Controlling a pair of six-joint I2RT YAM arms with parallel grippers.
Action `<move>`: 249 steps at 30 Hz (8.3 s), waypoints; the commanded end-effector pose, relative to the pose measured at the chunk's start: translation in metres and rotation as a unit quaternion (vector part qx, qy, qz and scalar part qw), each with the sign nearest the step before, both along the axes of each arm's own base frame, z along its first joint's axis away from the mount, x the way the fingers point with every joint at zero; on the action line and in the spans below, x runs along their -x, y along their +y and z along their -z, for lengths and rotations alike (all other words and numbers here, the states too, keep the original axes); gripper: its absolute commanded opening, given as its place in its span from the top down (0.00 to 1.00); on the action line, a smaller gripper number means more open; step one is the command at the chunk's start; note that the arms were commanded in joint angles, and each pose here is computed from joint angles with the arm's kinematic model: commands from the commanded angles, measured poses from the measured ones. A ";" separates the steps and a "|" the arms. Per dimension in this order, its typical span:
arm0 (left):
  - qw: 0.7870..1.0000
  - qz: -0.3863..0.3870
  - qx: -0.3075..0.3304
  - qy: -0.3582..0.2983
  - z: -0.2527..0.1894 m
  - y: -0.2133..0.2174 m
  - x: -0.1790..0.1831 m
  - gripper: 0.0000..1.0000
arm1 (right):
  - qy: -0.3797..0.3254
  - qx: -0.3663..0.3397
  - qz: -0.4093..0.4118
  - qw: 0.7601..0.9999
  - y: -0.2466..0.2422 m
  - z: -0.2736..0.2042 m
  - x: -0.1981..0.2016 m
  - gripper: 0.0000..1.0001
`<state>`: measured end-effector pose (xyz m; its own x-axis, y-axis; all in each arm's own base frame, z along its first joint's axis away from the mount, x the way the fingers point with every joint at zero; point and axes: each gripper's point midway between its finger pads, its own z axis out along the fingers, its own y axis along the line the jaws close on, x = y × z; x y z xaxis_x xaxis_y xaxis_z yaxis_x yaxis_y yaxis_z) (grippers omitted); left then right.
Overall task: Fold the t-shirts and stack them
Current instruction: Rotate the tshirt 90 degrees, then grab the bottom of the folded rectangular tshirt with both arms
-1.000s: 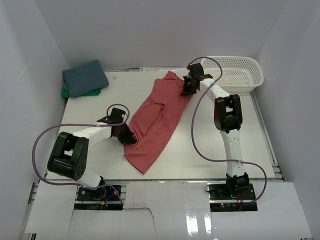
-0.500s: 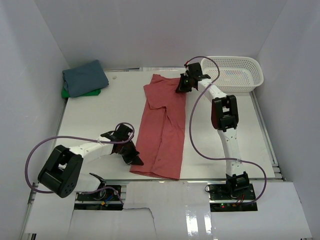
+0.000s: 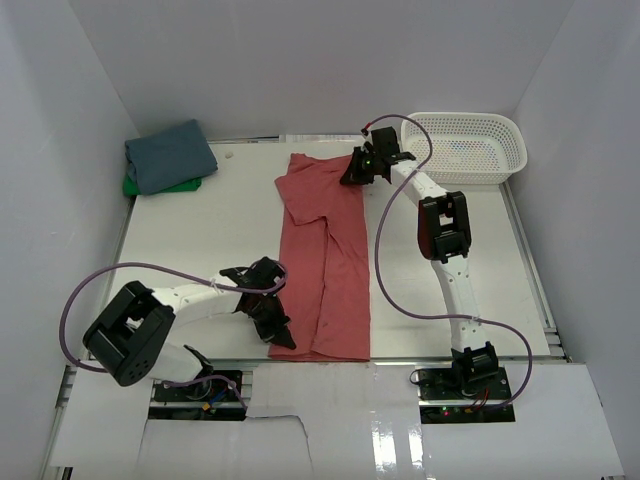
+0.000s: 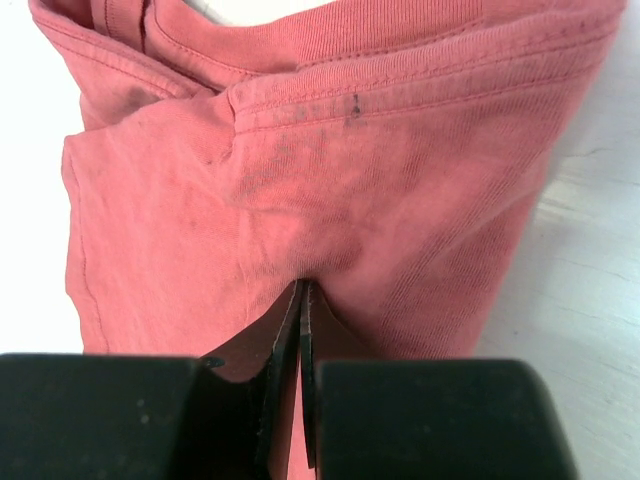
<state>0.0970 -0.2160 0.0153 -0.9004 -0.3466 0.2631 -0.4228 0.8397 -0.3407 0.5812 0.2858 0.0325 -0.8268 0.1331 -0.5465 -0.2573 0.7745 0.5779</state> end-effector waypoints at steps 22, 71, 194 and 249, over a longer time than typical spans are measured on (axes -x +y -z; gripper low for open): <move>0.972 0.017 -0.075 -0.221 -0.129 -0.008 -0.097 0.91 | -0.107 -0.121 -0.064 0.985 0.006 -0.169 0.027 0.51; 0.929 0.096 0.039 -0.354 -0.039 -0.042 -0.406 0.82 | 0.085 -0.028 -0.038 0.995 -0.044 0.027 0.121 0.92; 0.989 -0.032 0.050 -0.138 0.012 0.042 -0.059 0.49 | 0.222 -0.022 -0.108 0.969 -0.077 0.028 0.451 0.92; 0.983 0.007 0.135 -0.125 -0.035 0.012 -0.042 1.00 | 0.199 0.009 -0.161 0.967 -0.074 -0.020 0.469 0.92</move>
